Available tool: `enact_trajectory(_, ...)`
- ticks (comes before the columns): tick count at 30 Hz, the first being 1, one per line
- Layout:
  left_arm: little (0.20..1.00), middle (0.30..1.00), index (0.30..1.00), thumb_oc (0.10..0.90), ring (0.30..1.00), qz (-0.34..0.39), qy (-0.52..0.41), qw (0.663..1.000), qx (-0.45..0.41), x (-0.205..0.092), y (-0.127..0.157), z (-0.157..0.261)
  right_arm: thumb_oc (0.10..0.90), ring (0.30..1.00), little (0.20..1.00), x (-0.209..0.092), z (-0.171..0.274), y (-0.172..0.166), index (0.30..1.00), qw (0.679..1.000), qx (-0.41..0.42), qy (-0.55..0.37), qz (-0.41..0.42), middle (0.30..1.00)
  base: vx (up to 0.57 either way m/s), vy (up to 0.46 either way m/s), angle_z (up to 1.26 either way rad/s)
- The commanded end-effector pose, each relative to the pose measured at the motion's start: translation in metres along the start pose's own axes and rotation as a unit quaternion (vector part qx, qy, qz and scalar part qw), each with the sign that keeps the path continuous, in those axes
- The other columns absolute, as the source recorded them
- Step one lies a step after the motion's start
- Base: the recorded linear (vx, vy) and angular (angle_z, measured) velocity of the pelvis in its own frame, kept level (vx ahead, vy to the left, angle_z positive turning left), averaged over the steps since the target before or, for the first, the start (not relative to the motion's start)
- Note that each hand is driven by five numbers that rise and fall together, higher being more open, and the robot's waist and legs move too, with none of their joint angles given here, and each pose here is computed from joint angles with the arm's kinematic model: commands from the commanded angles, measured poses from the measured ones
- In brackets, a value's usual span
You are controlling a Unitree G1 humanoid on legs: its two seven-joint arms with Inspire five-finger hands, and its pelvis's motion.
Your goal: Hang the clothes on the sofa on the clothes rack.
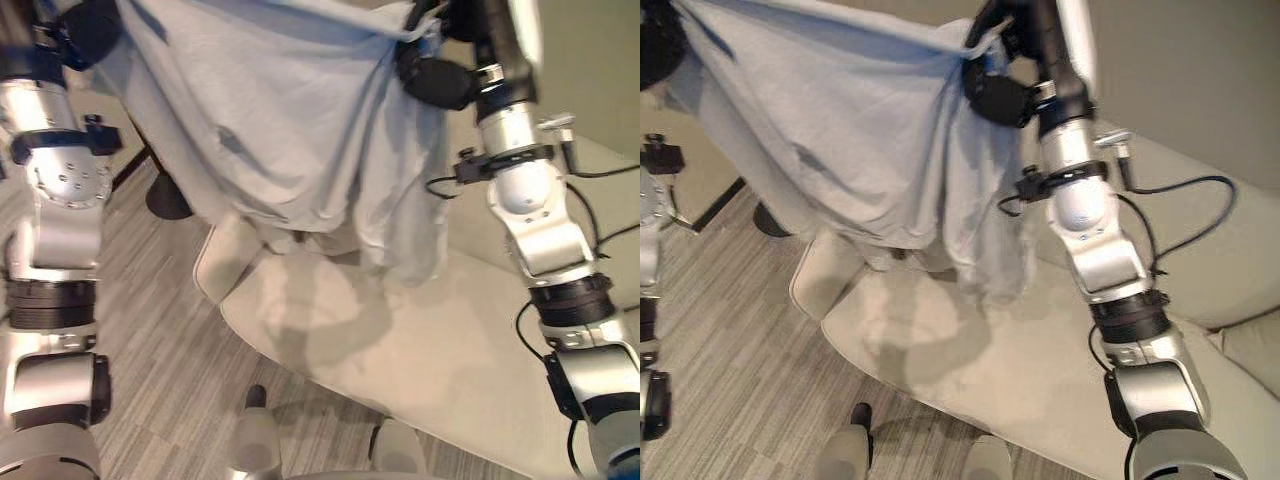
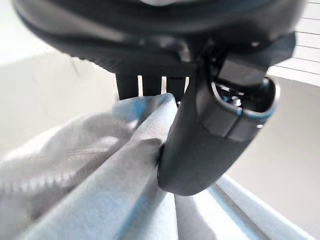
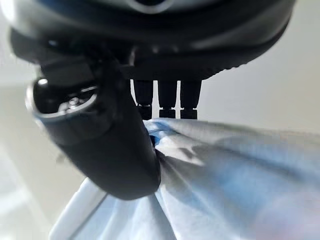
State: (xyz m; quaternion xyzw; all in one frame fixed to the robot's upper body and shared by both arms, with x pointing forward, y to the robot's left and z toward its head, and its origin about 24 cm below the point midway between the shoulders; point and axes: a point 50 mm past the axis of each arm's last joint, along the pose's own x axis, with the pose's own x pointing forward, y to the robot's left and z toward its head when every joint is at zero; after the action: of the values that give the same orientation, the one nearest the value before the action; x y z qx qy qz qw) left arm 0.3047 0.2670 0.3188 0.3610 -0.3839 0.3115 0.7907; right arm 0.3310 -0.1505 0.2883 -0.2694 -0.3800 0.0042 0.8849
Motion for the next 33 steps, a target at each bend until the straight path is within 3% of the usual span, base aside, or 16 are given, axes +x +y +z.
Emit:
enact_trajectory(1,0.3,0.3,0.3,0.4,0.3,0.09,-0.109,0.989,-0.042,0.027,0.028,0.048,0.4,0.3,0.3,0.023,0.028,-0.063,0.3,0.987,-0.038,-0.066,-0.138,0.3,-0.14,0.184,0.6)
enact_trajectory(9,0.3,0.3,0.3,0.4,0.3,0.076,-0.074,0.994,-0.011,0.013,0.033,0.023,0.4,0.3,0.3,0.011,0.013,-0.077,0.3,0.987,-0.067,-0.042,-0.14,0.3,-0.02,0.136,0.33)
enact_trajectory(19,0.3,0.3,0.3,0.4,0.3,0.058,-0.074,0.996,-0.008,0.009,0.03,0.021,0.4,0.3,0.3,0.005,0.002,-0.084,0.3,0.986,-0.078,-0.018,-0.145,0.3,0.09,0.163,0.21)
enact_trajectory(26,0.3,0.3,0.3,0.4,0.3,0.012,-0.111,0.993,-0.038,0.014,0.003,0.045,0.4,0.3,0.3,-0.003,0.005,-0.104,0.3,0.979,-0.089,-0.016,-0.182,0.3,0.4,0.658,0.14)
enact_trajectory(33,0.3,0.3,0.3,0.4,0.3,0.012,-0.102,0.994,-0.046,0.002,0.005,0.038,0.4,0.3,0.3,-0.01,0.004,-0.099,0.3,0.983,-0.08,-0.02,-0.165,0.3,0.26,0.301,0.01)
